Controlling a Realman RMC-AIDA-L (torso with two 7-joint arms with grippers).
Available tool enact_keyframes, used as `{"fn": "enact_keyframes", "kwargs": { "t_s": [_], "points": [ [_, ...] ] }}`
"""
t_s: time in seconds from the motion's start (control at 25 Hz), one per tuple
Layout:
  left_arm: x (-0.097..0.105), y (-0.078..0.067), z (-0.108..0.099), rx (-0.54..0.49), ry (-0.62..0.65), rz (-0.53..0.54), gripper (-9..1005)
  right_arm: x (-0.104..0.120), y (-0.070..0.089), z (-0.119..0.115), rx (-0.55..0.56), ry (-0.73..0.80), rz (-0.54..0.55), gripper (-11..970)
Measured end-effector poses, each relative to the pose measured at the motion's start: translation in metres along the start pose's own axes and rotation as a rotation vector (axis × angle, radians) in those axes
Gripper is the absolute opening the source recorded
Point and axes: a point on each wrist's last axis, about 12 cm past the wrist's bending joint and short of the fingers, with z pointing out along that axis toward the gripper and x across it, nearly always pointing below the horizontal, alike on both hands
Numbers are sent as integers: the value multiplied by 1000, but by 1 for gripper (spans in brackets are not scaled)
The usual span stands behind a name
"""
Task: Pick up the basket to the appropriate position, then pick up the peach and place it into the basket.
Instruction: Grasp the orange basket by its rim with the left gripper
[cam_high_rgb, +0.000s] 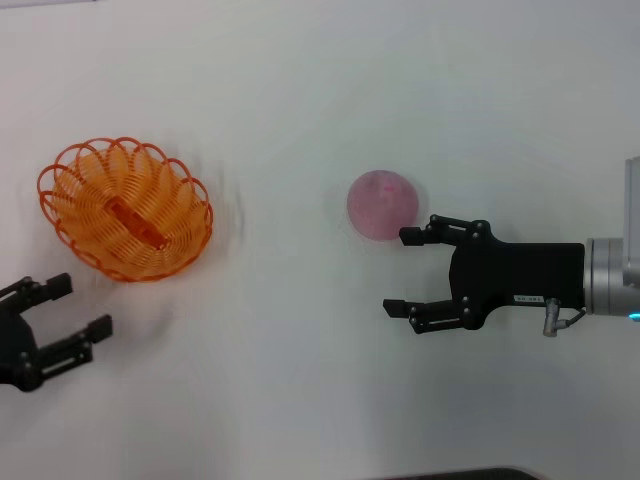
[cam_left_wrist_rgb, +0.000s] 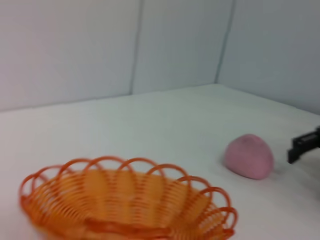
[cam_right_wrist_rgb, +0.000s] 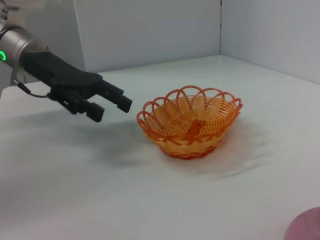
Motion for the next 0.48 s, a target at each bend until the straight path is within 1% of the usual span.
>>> {"fn": "enact_keyframes", "kwargs": {
  "t_s": [0.24, 0.36, 0.48],
  "points": [
    [-9, 13, -7, -40, 25, -195, 778, 0, 0, 0, 0, -1, 1, 945],
    [-17, 23, -10, -66, 30, -322, 778, 0, 0, 0, 0, -1, 0, 945],
    [-22, 29, -10, -78, 29, -386, 778, -1, -1, 0, 1, -1, -3, 945]
  ]
}}
